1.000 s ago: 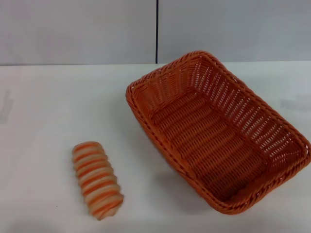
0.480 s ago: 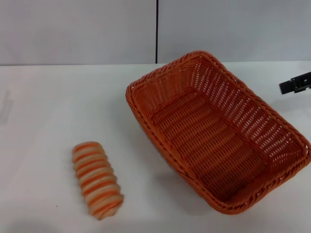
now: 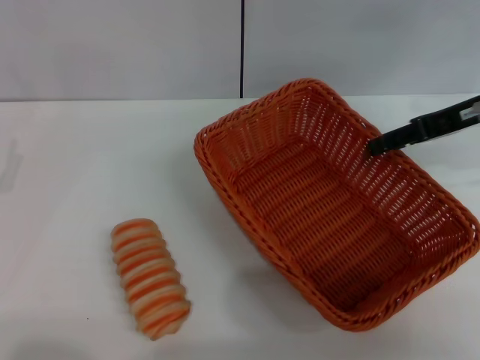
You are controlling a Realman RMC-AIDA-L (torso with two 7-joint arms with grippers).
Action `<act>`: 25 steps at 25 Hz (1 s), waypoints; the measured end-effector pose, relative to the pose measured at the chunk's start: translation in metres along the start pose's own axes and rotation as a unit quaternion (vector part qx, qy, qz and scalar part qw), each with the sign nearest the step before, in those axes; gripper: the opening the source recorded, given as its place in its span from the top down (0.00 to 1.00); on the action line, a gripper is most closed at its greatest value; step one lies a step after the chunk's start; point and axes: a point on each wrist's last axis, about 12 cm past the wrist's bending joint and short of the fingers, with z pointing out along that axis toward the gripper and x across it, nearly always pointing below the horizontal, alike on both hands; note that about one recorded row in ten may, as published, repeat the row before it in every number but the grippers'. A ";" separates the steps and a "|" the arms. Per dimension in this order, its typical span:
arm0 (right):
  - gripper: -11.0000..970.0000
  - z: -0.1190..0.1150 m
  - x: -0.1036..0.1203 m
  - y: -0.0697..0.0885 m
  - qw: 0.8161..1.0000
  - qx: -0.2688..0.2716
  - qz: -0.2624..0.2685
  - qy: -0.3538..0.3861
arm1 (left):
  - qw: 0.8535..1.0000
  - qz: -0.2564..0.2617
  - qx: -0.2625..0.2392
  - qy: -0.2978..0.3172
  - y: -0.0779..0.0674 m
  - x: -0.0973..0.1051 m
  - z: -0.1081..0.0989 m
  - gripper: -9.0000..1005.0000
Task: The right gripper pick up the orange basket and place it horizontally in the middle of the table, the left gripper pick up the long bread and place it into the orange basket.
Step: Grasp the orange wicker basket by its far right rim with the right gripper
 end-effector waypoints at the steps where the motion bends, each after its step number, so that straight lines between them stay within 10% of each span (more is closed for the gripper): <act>1: 0.50 0.000 0.000 0.000 1.000 0.000 0.000 0.000 | 1.000 0.000 0.000 0.000 0.000 0.000 0.000 0.22; 22: 0.54 0.028 0.004 0.001 0.997 0.071 -0.024 0.007 | 1.000 -0.002 0.005 -0.020 0.001 -0.006 -0.006 0.22; 25: 0.67 0.027 0.004 0.004 0.997 0.073 -0.036 -0.001 | 1.000 -0.003 0.006 -0.021 0.001 -0.006 -0.006 0.22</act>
